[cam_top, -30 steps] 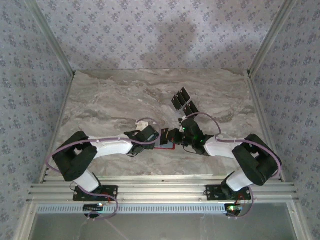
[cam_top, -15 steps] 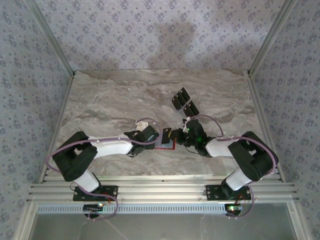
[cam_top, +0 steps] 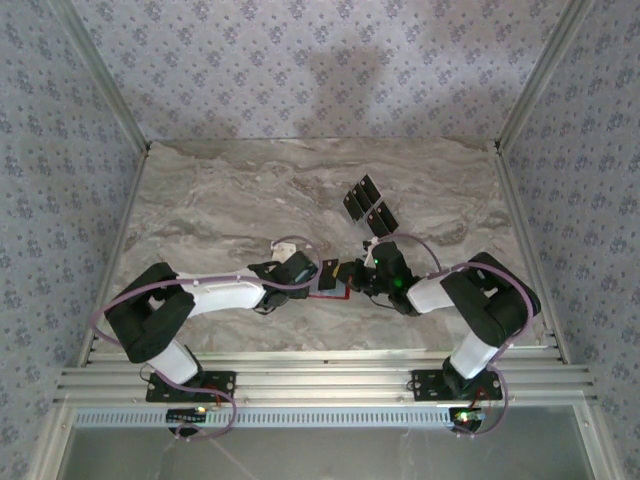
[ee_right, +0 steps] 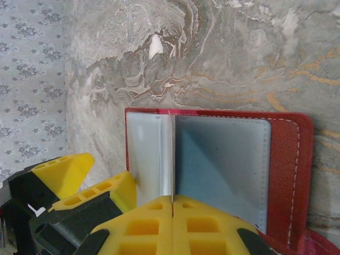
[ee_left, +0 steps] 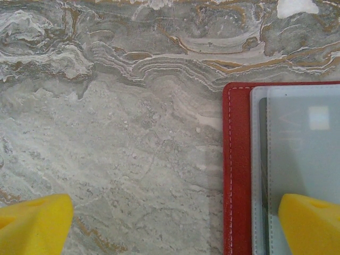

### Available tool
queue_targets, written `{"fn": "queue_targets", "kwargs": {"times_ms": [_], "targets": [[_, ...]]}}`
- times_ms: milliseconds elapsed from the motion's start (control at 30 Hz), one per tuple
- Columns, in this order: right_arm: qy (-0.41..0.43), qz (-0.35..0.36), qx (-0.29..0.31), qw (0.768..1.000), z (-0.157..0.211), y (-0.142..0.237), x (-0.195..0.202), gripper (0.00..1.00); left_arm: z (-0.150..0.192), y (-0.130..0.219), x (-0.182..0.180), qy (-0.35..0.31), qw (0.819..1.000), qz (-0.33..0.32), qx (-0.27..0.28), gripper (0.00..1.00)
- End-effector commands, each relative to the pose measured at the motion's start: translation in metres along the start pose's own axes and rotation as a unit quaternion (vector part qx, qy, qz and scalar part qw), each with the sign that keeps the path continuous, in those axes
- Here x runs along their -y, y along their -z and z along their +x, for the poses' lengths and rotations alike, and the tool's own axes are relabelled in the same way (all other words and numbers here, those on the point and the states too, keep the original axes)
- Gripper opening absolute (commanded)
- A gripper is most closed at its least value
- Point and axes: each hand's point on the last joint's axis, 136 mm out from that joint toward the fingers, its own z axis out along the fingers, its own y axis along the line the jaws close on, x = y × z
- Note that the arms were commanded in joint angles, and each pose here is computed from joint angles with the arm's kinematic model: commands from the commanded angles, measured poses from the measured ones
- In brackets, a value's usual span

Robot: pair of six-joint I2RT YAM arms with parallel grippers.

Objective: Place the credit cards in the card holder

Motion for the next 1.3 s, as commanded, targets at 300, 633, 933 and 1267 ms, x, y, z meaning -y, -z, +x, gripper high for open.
{"fn": "queue_targets", "kwargs": {"times_ms": [300,633,933,1267], "targets": [[-0.018,-0.014,-0.014,1.0,0.007,-0.004,0.005,0.0,0.02,-0.004,-0.018,-0.021,0.999,-0.028,-0.026,1.0],[-0.034,-0.01,-0.015,0.999,0.01,-0.002,0.015,0.0,0.019,-0.003,-0.018,-0.02,0.999,-0.028,-0.026,1.0],[-0.042,-0.028,-0.022,0.998,0.012,-0.002,0.012,0.0,0.019,-0.003,-0.018,-0.02,0.999,-0.029,-0.026,1.0],[-0.048,-0.04,-0.024,0.998,0.01,-0.007,0.008,0.0,0.019,-0.004,-0.018,-0.019,0.999,-0.029,-0.026,1.0]]}}
